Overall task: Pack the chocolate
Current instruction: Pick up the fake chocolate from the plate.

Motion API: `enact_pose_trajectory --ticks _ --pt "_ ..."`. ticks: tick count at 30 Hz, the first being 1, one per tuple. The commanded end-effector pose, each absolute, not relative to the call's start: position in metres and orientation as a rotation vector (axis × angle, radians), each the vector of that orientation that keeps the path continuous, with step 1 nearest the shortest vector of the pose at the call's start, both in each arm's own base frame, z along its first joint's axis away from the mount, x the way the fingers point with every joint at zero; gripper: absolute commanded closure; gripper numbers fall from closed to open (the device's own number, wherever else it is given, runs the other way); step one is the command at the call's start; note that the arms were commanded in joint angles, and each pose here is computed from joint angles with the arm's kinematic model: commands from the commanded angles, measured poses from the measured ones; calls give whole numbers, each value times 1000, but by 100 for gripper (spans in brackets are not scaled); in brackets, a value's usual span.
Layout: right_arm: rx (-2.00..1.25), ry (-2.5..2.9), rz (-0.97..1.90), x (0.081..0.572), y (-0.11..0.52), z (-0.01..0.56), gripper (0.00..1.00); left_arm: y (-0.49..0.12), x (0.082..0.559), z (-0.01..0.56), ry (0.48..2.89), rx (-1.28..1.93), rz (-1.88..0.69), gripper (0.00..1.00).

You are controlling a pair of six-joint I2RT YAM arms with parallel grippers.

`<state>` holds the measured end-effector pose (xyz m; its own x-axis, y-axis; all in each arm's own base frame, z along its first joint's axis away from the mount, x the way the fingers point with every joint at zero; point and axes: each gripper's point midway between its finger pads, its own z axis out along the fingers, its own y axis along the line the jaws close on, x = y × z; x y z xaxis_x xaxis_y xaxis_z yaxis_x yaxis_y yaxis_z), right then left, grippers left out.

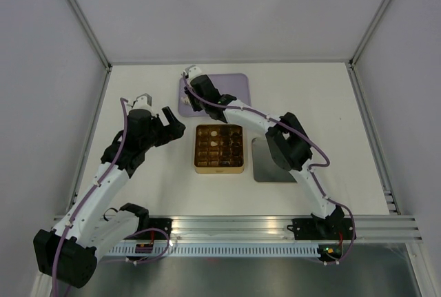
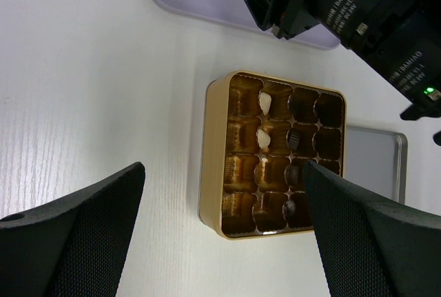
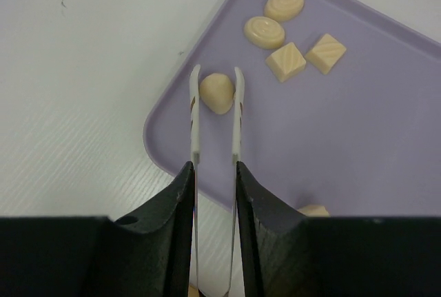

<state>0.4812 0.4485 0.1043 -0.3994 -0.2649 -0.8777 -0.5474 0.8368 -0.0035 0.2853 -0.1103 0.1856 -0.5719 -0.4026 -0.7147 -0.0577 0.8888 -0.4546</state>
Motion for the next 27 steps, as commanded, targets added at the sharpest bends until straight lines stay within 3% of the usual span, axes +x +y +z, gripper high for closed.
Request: enact_pose_trajectory --ticks 1,11,19,27 --pt "-507 1838 435 477 447 195 89 -110 289 190 2116 -351 -494 0" --pt "-477 1786 480 447 421 237 93 -117 286 191 2126 -337 -542 0" --pt "-482 1772 541 389 380 266 94 -116 285 192 2122 -341 -542 0" --pt "-568 1865 600 313 344 241 94 -119 286 190 2134 -343 -555 0"
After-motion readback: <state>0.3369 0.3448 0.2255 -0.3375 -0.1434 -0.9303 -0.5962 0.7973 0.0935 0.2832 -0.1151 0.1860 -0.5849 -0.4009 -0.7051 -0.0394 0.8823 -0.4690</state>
